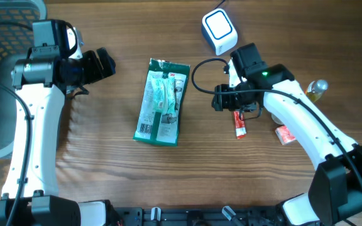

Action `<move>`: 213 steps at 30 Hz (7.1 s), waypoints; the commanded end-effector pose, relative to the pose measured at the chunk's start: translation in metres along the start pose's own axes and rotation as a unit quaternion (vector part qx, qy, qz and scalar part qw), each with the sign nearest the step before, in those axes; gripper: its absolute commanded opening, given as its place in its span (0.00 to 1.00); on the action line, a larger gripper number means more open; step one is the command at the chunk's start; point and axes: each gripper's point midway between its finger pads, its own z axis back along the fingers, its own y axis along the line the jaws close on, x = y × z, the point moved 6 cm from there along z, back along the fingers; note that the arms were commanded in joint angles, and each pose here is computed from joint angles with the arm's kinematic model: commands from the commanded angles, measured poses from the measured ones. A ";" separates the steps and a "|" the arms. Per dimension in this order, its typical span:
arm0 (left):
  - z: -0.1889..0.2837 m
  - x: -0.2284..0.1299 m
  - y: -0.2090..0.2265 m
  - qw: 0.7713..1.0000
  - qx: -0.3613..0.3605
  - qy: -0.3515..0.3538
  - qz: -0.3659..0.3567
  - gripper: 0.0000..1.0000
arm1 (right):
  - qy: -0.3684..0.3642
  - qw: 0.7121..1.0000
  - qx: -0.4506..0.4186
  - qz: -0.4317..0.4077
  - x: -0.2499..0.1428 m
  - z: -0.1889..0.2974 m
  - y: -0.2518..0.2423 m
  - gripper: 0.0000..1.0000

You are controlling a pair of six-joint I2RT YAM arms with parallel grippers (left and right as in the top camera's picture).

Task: Scan the item barcode
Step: 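Lower the red tube onto the table right of the packet, then open the right gripper and release the red tube on the table, then move the right gripper left and grasp the green 3M gloves packet, then reach the left gripper to the packet and grasp its left edge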

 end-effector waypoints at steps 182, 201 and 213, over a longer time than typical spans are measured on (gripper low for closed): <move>0.003 0.003 0.002 1.000 0.003 -0.007 0.000 1.00 | -0.135 0.991 0.015 0.013 -0.009 -0.090 0.099 0.73; -0.014 -0.014 -0.012 0.998 -0.047 0.043 -0.005 0.79 | -0.089 0.995 0.011 -0.043 -0.001 -0.087 0.062 0.69; -0.081 -0.075 -0.027 0.989 -0.042 0.139 -0.039 0.56 | -0.083 0.996 0.001 -0.044 -0.004 -0.088 0.059 0.70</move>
